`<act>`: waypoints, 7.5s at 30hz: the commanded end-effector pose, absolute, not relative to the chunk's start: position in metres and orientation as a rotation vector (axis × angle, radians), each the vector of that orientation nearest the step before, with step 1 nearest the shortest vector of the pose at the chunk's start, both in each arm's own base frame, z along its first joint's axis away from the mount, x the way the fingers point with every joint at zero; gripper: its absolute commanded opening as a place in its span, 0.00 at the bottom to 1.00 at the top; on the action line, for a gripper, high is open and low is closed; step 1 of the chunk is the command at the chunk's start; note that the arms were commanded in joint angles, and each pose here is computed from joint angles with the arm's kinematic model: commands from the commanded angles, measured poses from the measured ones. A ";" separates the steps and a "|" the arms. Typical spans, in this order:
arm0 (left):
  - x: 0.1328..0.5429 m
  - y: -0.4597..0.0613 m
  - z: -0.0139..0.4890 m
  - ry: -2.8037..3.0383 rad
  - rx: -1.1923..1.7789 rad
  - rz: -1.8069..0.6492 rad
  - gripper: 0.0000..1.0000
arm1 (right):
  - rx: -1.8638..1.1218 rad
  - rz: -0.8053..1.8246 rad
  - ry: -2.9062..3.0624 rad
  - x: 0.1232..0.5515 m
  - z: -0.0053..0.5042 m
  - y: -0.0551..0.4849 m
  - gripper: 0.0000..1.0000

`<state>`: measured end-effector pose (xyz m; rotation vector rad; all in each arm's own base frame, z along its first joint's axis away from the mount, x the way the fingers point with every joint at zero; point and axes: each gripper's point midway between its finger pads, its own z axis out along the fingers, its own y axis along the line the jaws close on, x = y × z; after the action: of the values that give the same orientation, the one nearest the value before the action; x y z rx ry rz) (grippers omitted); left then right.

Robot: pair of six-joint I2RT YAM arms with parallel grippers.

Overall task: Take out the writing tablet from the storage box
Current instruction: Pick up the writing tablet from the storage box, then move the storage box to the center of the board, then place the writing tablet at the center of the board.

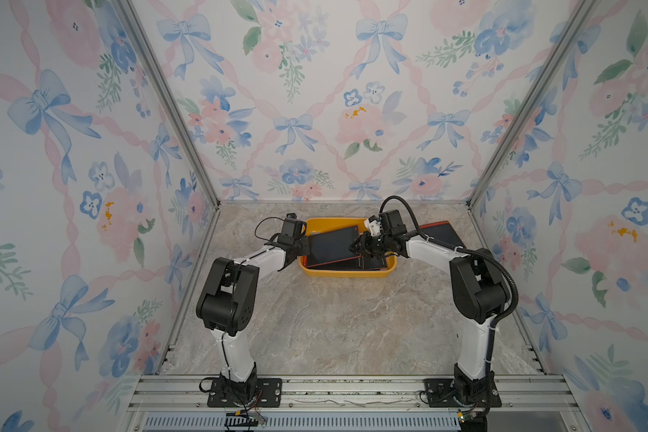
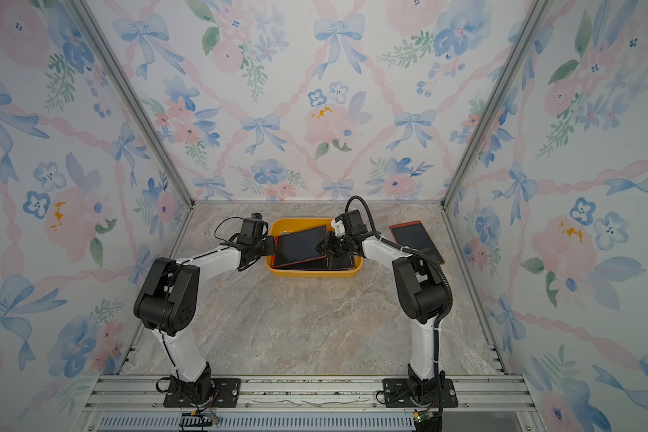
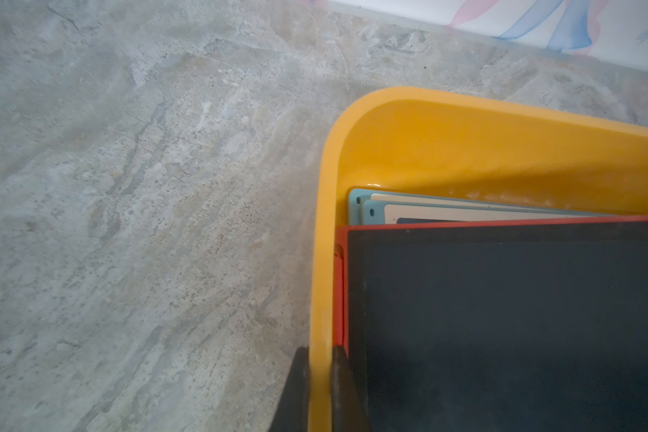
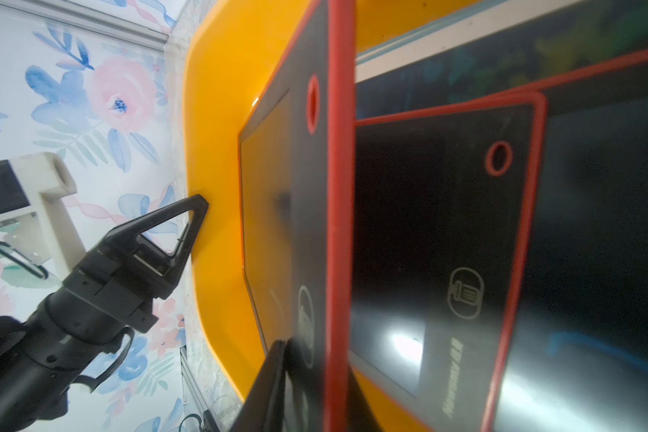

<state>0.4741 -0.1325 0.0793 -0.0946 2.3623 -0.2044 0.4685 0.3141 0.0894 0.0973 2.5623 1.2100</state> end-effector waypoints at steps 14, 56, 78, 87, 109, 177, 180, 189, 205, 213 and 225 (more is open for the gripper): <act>0.450 -0.137 0.046 2.489 -0.108 -0.239 0.00 | 0.054 1.240 2.510 0.468 0.111 0.313 0.11; 0.449 -0.136 0.048 2.484 -0.115 -0.236 0.00 | 0.102 1.269 2.384 0.483 0.163 0.279 0.01; 0.450 -0.135 0.051 2.478 -0.115 -0.233 0.00 | 0.241 1.345 2.244 0.482 0.218 0.220 0.01; 0.451 -0.134 0.049 2.479 -0.117 -0.229 0.00 | 0.364 1.358 2.121 0.479 0.257 0.163 0.02; 0.447 -0.105 0.064 2.433 -0.203 -0.143 0.00 | 0.788 1.044 1.871 0.470 0.262 0.032 0.01; 0.448 -0.084 0.059 2.451 -0.237 -0.175 0.00 | 1.327 0.736 1.926 0.408 0.065 0.088 0.13; 0.447 -0.085 0.058 2.453 -0.236 -0.175 0.00 | 1.335 0.739 1.933 0.407 0.060 0.089 0.14; 0.447 -0.085 0.059 2.452 -0.238 -0.175 0.00 | 1.342 0.733 1.952 0.404 0.054 0.090 0.25; 0.449 -0.086 0.058 2.454 -0.241 -0.181 0.00 | 1.359 0.750 1.991 0.400 0.046 0.099 0.30; 0.448 -0.086 0.058 2.454 -0.244 -0.181 0.00 | 1.357 0.760 2.004 0.399 0.046 0.102 0.40; 0.449 -0.089 0.058 2.455 -0.248 -0.194 0.00 | 1.370 0.711 2.033 0.393 0.052 0.099 0.61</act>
<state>0.4604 -0.0897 0.0793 -0.2264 2.3701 -0.1961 0.3953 0.0978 0.0506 1.3745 2.0083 0.7464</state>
